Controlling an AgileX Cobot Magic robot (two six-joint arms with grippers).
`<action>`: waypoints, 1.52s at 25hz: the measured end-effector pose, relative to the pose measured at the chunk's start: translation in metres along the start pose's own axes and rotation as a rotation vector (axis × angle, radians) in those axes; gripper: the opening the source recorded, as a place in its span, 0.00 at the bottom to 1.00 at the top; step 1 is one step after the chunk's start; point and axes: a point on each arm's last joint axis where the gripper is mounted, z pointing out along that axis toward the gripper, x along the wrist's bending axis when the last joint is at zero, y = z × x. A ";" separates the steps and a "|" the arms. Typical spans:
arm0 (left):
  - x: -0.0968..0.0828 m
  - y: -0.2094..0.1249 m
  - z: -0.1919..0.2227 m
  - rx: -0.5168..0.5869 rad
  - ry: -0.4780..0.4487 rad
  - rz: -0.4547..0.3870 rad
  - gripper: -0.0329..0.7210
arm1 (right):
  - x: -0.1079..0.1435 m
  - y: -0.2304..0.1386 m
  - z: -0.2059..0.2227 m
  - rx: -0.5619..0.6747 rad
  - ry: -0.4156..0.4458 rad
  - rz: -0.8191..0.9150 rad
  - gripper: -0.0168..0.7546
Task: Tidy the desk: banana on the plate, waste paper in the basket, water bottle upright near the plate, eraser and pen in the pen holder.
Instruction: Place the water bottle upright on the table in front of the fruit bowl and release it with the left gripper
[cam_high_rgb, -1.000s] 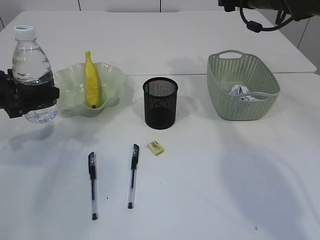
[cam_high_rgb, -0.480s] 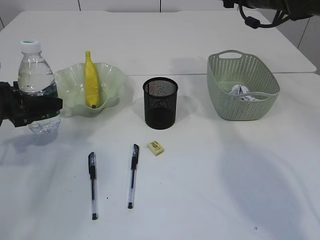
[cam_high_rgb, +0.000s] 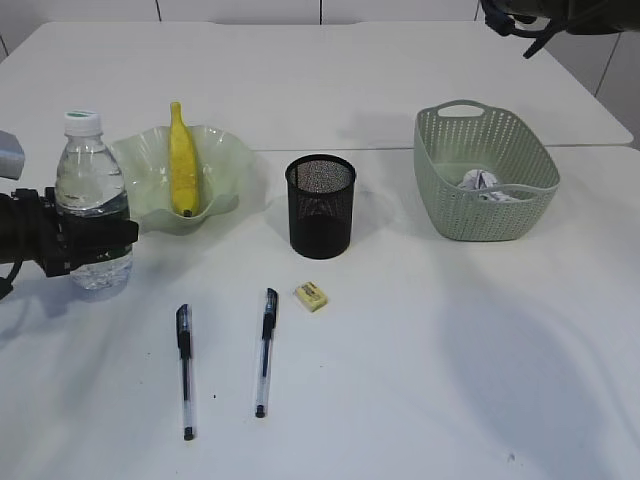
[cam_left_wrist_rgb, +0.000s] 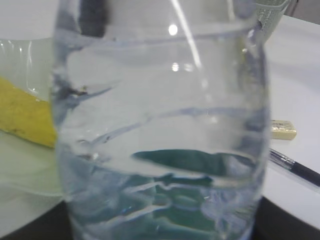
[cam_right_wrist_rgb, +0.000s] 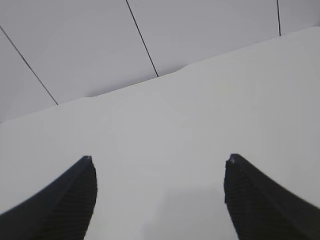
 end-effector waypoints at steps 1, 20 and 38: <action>-0.002 0.000 0.002 0.002 -0.006 0.005 0.54 | 0.000 0.000 0.000 -0.001 0.000 0.027 0.79; -0.018 0.005 0.021 0.008 -0.073 0.040 0.54 | -0.012 0.004 -0.001 -0.033 -0.138 -0.213 0.79; -0.018 0.005 0.021 0.008 -0.072 0.040 0.54 | -0.016 0.005 -0.002 -0.011 -0.184 -0.525 0.79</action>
